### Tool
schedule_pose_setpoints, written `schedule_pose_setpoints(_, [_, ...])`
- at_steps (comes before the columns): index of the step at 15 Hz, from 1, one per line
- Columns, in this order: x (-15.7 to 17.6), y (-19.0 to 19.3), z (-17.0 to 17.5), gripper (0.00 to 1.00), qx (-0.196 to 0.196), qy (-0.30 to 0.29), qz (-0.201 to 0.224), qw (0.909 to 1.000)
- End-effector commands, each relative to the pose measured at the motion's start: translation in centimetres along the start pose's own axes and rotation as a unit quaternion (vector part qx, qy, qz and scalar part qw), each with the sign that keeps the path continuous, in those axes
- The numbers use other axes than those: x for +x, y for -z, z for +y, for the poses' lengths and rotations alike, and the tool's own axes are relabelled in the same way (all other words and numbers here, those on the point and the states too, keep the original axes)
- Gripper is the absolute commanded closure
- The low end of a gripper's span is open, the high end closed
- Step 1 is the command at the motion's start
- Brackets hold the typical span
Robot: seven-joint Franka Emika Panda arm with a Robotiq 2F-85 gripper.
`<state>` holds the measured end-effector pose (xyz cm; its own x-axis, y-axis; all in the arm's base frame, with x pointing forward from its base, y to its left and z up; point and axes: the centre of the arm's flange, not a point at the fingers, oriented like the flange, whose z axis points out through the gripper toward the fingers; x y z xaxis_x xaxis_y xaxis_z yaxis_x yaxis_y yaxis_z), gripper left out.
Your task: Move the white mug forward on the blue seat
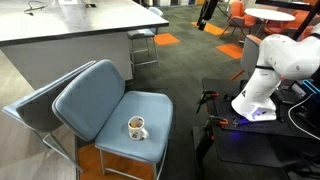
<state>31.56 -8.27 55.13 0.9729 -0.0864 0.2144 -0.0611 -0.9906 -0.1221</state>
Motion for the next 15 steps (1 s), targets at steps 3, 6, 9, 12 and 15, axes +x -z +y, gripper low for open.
schedule_pose_setpoints(3, [0.0,0.0,0.0,0.00,0.000,0.000,0.000,1.0000])
schedule_pose_setpoints(6, [0.0,0.0,0.0,0.00,0.000,0.000,0.000,1.0000])
schedule_pose_setpoints(9, [0.0,0.0,0.0,0.00,0.000,0.000,0.000,1.0000])
schedule_pose_setpoints(12, [3.3,-1.9,-0.7,0.00,0.009,-0.012,-0.017,0.9997])
schedule_pose_setpoints(15, [6.7,-7.0,-2.8,0.00,0.009,-0.060,-0.055,0.9966])
